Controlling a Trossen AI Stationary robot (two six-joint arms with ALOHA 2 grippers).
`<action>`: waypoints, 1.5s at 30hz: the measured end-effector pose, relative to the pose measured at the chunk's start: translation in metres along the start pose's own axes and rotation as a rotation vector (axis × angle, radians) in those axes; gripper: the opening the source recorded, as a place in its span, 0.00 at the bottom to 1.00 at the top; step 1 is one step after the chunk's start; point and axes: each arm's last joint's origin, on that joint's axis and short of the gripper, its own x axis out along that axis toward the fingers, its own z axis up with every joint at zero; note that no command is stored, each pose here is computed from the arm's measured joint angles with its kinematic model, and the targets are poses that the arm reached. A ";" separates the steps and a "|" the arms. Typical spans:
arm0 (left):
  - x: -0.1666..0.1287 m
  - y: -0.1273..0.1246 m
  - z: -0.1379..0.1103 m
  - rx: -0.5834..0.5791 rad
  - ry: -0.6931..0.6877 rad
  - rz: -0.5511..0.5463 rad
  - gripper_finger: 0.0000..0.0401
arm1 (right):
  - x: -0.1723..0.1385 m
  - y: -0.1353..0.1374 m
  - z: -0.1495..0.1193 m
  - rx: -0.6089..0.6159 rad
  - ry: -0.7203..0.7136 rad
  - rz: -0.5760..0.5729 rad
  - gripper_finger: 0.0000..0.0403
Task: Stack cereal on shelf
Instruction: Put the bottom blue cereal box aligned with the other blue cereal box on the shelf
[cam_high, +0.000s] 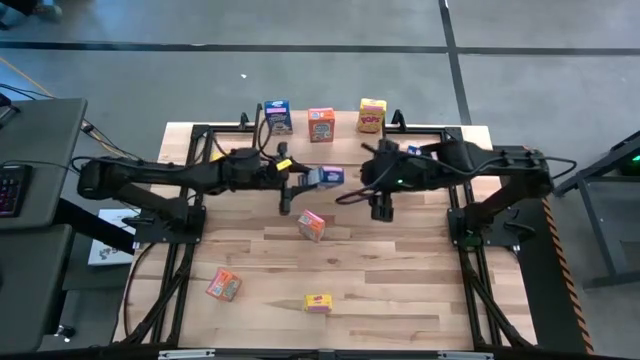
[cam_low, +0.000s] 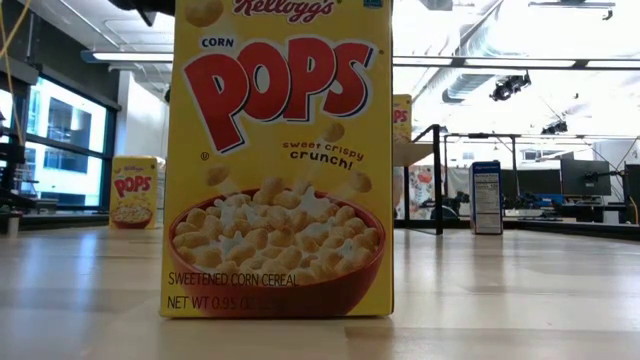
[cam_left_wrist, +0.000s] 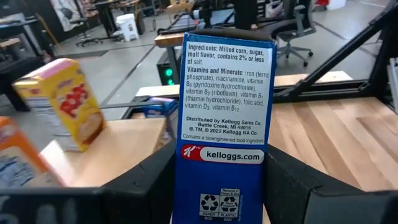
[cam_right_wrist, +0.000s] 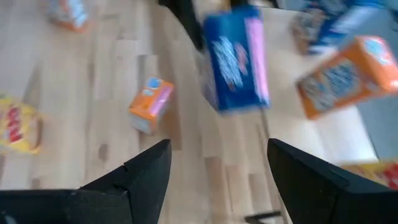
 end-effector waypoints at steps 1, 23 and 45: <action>-0.004 0.002 0.001 -0.002 -0.005 0.007 0.45 | -0.003 -0.002 -0.003 0.019 -0.006 -0.023 0.64; -0.066 0.059 -0.077 -0.103 -0.177 0.296 0.45 | 0.022 0.003 -0.083 0.236 -0.123 -0.029 0.64; -0.072 0.104 -0.112 -0.231 -0.193 0.272 0.45 | 0.031 0.006 -0.083 0.226 -0.157 -0.026 0.64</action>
